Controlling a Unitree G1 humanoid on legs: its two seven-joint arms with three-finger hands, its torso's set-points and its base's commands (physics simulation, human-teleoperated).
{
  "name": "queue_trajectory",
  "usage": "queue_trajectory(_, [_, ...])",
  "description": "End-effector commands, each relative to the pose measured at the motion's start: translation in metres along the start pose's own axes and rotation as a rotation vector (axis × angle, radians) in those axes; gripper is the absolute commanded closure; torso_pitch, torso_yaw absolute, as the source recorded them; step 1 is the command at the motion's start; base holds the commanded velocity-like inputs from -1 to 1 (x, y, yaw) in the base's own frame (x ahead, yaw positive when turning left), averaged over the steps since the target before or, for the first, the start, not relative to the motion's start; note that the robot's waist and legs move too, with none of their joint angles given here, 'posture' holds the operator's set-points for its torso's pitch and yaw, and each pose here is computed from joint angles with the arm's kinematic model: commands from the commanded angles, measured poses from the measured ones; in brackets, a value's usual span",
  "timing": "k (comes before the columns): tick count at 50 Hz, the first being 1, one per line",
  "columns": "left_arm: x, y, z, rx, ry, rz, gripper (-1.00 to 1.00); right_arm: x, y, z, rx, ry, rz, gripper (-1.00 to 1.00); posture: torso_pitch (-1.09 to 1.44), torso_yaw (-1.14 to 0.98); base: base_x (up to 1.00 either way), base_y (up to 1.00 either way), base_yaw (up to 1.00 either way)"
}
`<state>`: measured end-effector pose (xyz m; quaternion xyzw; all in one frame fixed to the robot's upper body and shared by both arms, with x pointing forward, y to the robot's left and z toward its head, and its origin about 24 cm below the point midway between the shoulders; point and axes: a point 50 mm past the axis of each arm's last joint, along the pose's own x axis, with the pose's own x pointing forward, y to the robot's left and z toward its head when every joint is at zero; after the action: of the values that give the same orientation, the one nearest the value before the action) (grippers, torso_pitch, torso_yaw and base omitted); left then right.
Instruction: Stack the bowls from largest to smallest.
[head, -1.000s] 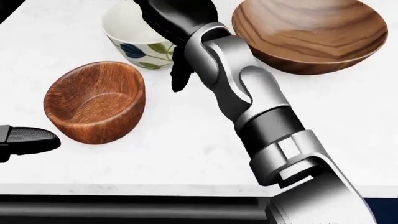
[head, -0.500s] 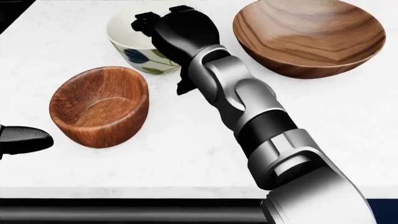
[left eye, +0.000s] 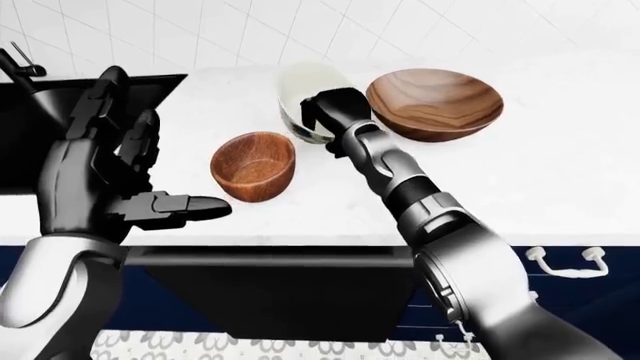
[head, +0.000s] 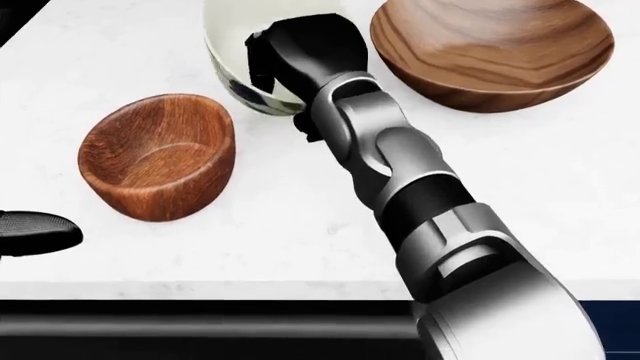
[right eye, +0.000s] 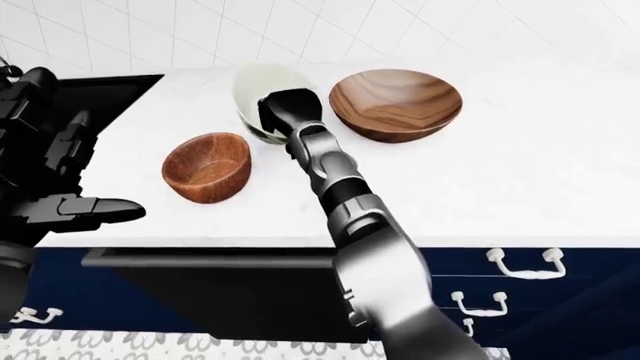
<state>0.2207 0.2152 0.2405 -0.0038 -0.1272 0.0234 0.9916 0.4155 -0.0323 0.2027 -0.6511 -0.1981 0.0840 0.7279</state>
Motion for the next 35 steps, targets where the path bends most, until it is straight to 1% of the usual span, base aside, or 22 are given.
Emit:
queue_trajectory(1, [-0.001, 0.0, 0.012, 0.013, -0.074, 0.006, -1.0, 0.007, -0.03, 0.004, -0.008, -0.012, -0.099, 1.0, 0.0, 0.0, 0.0, 0.0, 0.0])
queue_trajectory(4, [-0.001, 0.0, 0.012, 0.013, -0.074, 0.006, -1.0, 0.008, -0.037, 0.005, -0.011, -0.012, -0.12, 1.0, 0.0, 0.0, 0.0, 0.0, 0.0])
queue_trajectory(9, [-0.002, 0.0, 0.012, 0.012, -0.074, 0.006, -1.0, 0.011, -0.054, 0.01, -0.009, -0.033, -0.179, 1.0, 0.0, 0.0, 0.0, 0.0, 0.0])
queue_trajectory(11, [-0.002, -0.001, 0.011, 0.012, -0.073, 0.005, -1.0, 0.012, -0.066, 0.016, 0.004, -0.058, -0.21, 1.0, 0.0, 0.0, 0.0, 0.0, 0.0])
queue_trajectory(16, [-0.001, -0.001, 0.013, 0.011, -0.075, 0.005, -1.0, 0.013, -0.091, 0.018, -0.001, -0.069, -0.244, 1.0, 0.0, 0.0, 0.0, 0.0, 0.0])
queue_trajectory(17, [-0.001, -0.001, 0.013, 0.011, -0.076, 0.005, -1.0, 0.013, -0.097, 0.018, -0.003, -0.071, -0.25, 1.0, 0.0, 0.0, 0.0, 0.0, 0.0])
queue_trajectory(19, [-0.001, -0.001, 0.014, 0.011, -0.079, 0.004, -1.0, 0.012, -0.116, 0.016, -0.003, -0.073, -0.26, 1.0, 0.0, 0.0, 0.0, 0.0, 0.0])
queue_trajectory(22, [-0.001, 0.0, 0.015, 0.011, -0.081, 0.007, -1.0, 0.007, -0.137, 0.012, -0.017, -0.07, -0.247, 1.0, 0.0, 0.0, 0.0, 0.0, 0.0])
queue_trajectory(24, [-0.002, 0.0, 0.016, 0.011, -0.082, 0.008, -1.0, 0.001, -0.146, 0.008, -0.034, -0.055, -0.222, 1.0, 0.0, 0.0, 0.0, 0.0, 0.0])
queue_trajectory(26, [-0.002, -0.001, 0.018, 0.01, -0.085, 0.007, -1.0, -0.004, -0.152, 0.001, -0.055, -0.035, -0.203, 1.0, 0.0, 0.0, 0.0, 0.0, 0.0])
queue_trajectory(27, [-0.002, -0.001, 0.018, 0.011, -0.086, 0.006, -1.0, -0.006, -0.153, -0.006, -0.052, -0.011, -0.18, 1.0, 0.0, 0.0, 0.0, 0.0, 0.0])
queue_trajectory(28, [-0.002, -0.001, 0.017, 0.011, -0.086, 0.006, -1.0, -0.008, -0.155, -0.011, -0.046, -0.002, -0.178, 1.0, 0.0, 0.0, 0.0, 0.0, 0.0])
queue_trajectory(31, [0.0, -0.001, 0.019, 0.011, -0.088, 0.005, -1.0, -0.016, -0.165, -0.024, -0.063, 0.031, -0.171, 1.0, 0.0, 0.0, 0.0, 0.0, 0.0])
queue_trajectory(32, [0.0, -0.001, 0.02, 0.011, -0.09, 0.004, -1.0, -0.021, -0.173, -0.031, -0.074, 0.049, -0.169, 1.0, 0.0, 0.0, 0.0, 0.0, 0.0])
queue_trajectory(33, [-0.001, -0.001, 0.02, 0.011, -0.09, 0.004, -1.0, -0.025, -0.176, -0.035, -0.082, 0.059, -0.167, 1.0, 0.0, 0.0, 0.0, 0.0, 0.0])
queue_trajectory(34, [-0.001, -0.001, 0.02, 0.011, -0.09, 0.005, -1.0, -0.028, -0.177, -0.037, -0.087, 0.066, -0.162, 1.0, 0.0, 0.0, 0.0, 0.0, 0.0])
queue_trajectory(35, [-0.001, 0.0, 0.02, 0.011, -0.09, 0.006, -1.0, -0.031, -0.176, -0.041, -0.1, 0.077, -0.139, 1.0, 0.0, 0.0, 0.0, 0.0, 0.0])
